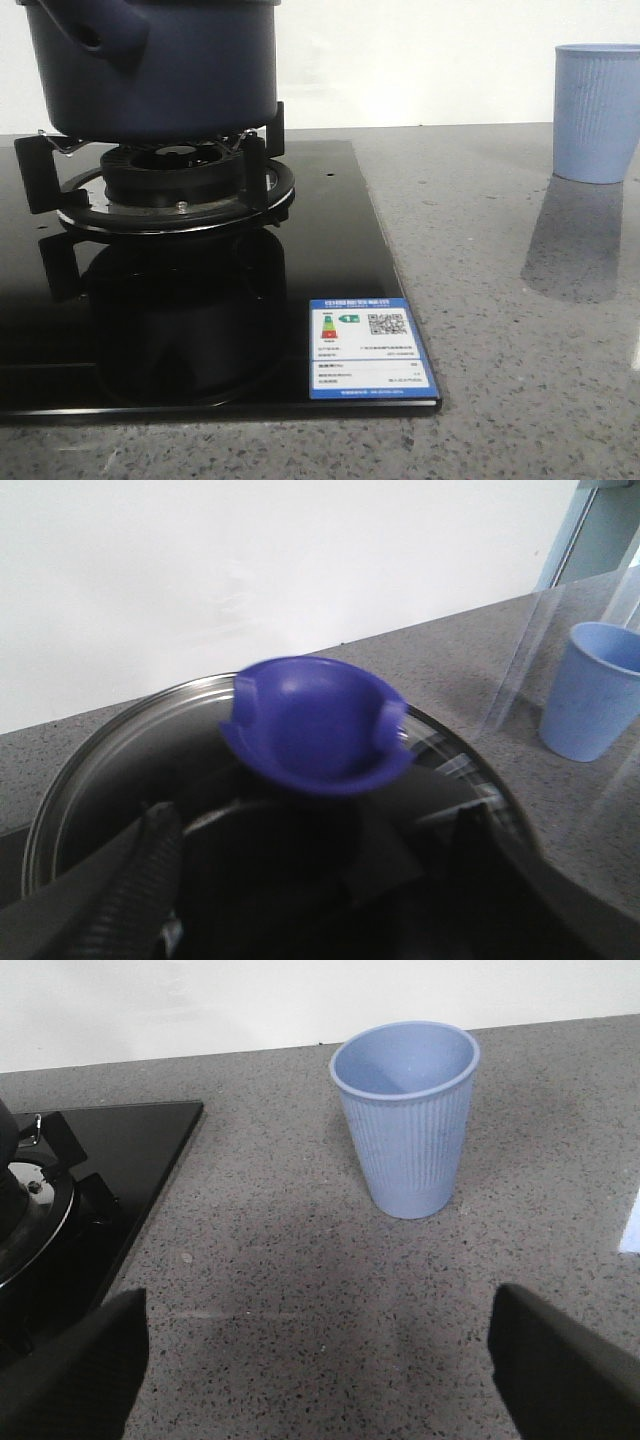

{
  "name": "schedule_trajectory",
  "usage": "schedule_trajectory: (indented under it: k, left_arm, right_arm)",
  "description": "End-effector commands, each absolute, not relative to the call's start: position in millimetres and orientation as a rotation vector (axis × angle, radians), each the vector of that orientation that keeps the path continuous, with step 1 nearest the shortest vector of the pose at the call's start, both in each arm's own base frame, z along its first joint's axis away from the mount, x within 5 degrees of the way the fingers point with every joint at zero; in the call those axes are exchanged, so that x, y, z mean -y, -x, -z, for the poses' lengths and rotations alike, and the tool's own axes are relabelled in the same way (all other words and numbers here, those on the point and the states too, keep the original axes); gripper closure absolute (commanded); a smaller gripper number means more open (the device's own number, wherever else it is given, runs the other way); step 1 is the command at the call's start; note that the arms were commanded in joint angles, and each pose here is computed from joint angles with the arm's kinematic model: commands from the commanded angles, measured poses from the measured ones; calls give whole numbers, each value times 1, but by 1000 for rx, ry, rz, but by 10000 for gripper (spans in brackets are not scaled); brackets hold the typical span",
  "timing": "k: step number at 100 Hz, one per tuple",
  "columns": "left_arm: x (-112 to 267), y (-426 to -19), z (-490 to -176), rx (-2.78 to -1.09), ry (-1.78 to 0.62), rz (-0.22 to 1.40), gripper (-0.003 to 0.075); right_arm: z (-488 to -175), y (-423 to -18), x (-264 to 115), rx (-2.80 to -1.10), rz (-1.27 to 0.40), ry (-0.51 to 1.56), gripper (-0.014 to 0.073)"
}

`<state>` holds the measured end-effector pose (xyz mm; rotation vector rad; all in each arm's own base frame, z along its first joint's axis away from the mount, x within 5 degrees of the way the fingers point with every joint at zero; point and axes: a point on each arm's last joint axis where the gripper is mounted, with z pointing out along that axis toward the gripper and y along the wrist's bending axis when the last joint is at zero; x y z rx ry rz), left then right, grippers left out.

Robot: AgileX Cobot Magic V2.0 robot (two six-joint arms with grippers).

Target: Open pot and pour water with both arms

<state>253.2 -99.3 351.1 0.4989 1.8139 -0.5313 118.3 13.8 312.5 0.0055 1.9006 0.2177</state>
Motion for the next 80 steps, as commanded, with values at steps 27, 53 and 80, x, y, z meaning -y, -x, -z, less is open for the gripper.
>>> schedule_trajectory:
  k: [27, 53, 80]
  left_arm:
    - [117, -299, -368, -1778, -514, 591, 203]
    - [122, -309, -366, -1784, -545, 617, 204]
    - [124, -308, -364, -1788, -566, 637, 346]
  right_arm:
    - [-330, -121, -12, -1804, -193, -4, -7]
    - [-330, -121, -12, -1804, -193, -4, -7]
    - [-330, -121, -12, -1804, -193, -4, -7]
